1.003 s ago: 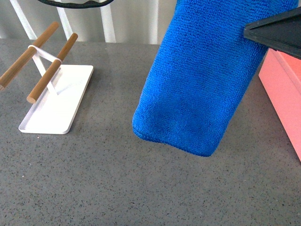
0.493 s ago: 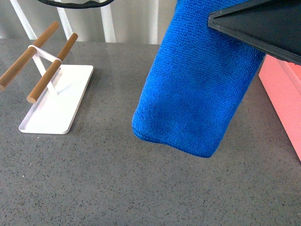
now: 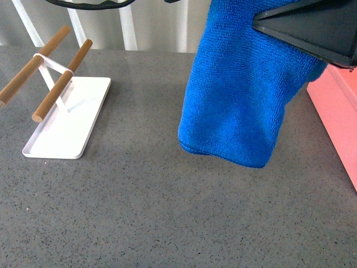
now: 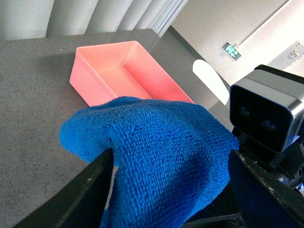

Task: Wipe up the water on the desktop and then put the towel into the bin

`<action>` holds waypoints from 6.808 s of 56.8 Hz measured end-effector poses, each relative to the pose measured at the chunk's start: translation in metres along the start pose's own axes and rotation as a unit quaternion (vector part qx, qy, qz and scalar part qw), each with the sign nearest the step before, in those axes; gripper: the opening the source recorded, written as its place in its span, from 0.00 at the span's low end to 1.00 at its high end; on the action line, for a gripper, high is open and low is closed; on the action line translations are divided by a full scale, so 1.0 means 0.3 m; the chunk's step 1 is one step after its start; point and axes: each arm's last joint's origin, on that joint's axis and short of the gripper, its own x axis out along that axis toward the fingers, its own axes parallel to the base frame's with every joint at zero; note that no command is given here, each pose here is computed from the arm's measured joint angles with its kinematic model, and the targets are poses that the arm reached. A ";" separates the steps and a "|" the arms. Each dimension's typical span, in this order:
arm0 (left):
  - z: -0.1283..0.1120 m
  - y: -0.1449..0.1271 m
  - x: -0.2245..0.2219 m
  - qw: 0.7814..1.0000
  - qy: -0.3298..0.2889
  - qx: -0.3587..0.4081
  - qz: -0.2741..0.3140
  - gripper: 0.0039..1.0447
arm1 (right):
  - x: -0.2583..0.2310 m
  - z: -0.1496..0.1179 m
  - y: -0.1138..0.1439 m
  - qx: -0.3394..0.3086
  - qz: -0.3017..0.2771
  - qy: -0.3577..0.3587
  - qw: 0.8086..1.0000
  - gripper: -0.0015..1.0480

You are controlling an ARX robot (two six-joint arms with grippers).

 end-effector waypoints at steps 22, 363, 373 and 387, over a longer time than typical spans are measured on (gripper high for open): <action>-0.196 0.019 -0.358 0.827 -0.221 0.147 0.496 0.16 | -0.022 0.006 -0.006 0.008 -0.011 0.000 1.000 0.04; -0.571 -0.198 -0.790 0.825 -0.220 0.161 0.495 0.94 | 0.083 0.485 -0.048 -0.230 -0.495 0.164 0.822 0.04; -0.571 -0.198 -0.790 0.825 -0.220 0.161 0.495 0.94 | -0.144 0.531 -0.160 -0.102 -0.544 0.242 0.797 0.04; -0.571 -0.198 -0.790 0.825 -0.220 0.161 0.495 0.94 | -0.237 0.499 -0.281 -0.007 -0.558 0.280 0.781 0.04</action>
